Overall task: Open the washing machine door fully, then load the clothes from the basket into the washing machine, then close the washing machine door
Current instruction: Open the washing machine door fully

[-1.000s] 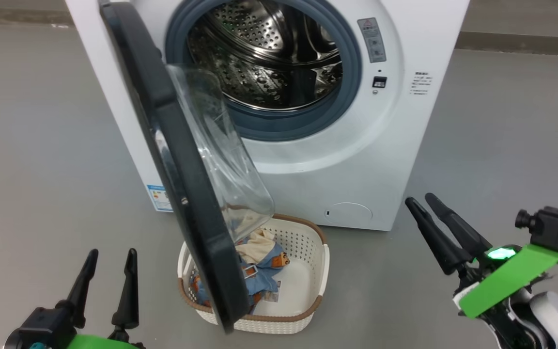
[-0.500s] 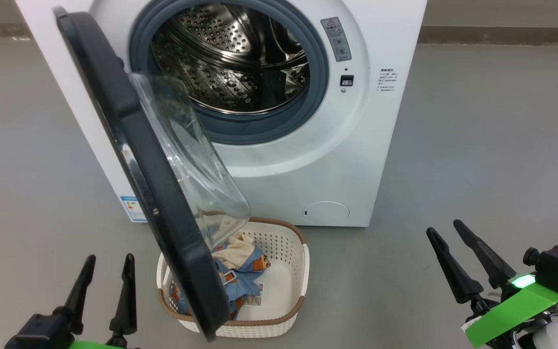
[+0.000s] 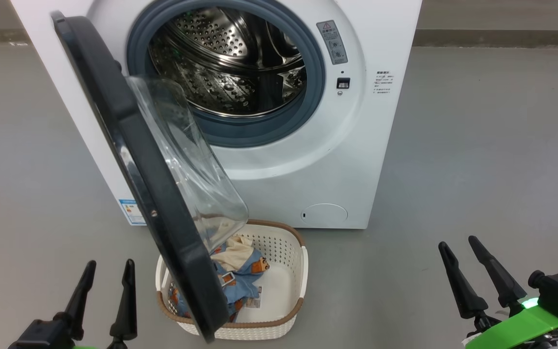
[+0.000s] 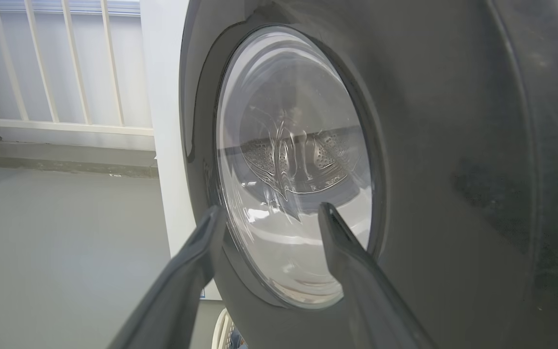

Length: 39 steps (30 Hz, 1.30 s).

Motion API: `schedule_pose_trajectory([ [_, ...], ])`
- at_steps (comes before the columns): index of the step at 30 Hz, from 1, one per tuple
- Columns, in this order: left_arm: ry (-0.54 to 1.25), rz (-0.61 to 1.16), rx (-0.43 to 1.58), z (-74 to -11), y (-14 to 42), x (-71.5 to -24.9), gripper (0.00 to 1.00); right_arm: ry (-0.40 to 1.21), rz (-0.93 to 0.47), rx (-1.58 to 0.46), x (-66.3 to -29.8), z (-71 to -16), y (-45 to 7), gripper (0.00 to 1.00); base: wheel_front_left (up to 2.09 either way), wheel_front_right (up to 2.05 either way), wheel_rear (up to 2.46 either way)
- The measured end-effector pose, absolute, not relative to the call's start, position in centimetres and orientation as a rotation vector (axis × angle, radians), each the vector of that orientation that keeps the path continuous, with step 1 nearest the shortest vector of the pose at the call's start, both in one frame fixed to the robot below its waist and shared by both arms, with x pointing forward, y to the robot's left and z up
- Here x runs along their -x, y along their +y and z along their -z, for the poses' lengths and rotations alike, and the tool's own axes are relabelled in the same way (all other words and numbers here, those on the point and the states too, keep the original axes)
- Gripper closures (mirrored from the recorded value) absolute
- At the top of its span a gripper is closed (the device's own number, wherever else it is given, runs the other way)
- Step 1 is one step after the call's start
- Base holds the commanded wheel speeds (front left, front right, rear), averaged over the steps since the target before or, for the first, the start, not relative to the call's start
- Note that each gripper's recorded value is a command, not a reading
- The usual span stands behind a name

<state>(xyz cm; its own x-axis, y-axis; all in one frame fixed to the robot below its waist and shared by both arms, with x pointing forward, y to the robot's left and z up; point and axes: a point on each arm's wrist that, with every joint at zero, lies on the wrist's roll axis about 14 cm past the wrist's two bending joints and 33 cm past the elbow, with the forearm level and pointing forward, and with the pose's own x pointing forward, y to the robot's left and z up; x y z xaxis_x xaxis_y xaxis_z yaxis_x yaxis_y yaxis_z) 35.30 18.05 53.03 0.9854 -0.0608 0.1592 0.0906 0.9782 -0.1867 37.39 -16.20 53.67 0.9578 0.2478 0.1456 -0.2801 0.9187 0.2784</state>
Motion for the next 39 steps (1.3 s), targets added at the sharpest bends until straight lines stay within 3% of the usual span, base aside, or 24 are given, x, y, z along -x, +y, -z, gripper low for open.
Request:
schedule_pose_trajectory([
  [39,-0.152,0.076,0.191,-53.0,18.16,-35.39,0.0,-0.121,-0.247,-0.263,-37.5,-53.68,-16.74,0.0,0.0,0.0,0.0],
])
